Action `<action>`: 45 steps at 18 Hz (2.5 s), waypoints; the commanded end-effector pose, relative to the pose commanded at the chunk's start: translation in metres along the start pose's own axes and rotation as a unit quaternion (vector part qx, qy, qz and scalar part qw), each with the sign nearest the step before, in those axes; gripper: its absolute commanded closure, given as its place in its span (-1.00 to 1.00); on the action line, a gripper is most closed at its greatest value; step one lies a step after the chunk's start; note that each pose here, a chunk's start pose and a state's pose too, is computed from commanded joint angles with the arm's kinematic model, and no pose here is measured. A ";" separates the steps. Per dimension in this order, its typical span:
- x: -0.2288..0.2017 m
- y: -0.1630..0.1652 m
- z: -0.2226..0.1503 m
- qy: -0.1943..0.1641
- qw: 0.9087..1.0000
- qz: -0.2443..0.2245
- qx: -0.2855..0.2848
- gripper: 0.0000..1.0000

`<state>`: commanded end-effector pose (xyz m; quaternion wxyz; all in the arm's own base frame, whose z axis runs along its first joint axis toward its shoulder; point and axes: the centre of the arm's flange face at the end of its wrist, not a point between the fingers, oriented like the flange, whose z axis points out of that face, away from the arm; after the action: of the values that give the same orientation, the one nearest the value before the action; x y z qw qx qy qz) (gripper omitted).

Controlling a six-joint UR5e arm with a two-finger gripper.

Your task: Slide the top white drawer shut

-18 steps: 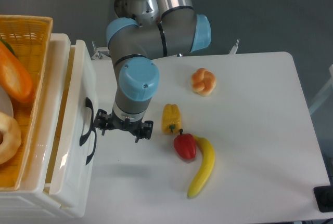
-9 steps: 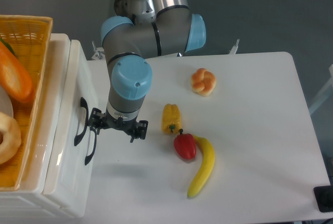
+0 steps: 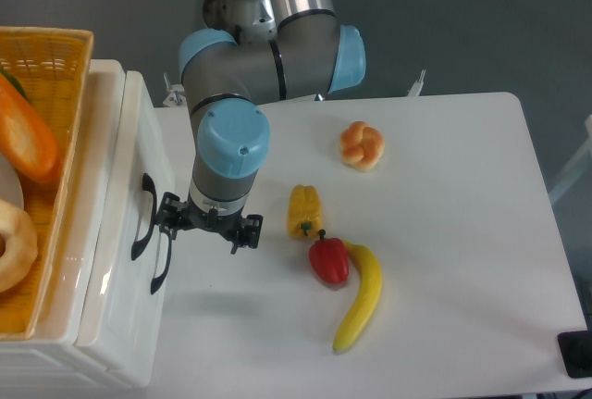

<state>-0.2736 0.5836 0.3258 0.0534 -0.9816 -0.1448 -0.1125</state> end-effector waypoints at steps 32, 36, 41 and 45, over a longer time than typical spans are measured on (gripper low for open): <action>-0.171 0.070 -0.136 -0.176 0.955 0.238 -0.038 -1.00; -0.196 0.092 -0.144 -0.164 0.946 0.274 -0.057 -1.00; -0.218 0.125 -0.160 -0.159 0.926 0.332 -0.081 -1.00; -0.224 0.134 -0.162 -0.157 0.921 0.345 -0.093 -1.00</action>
<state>-0.4759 0.3730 0.4206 -0.0264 -0.9764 0.2072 0.0556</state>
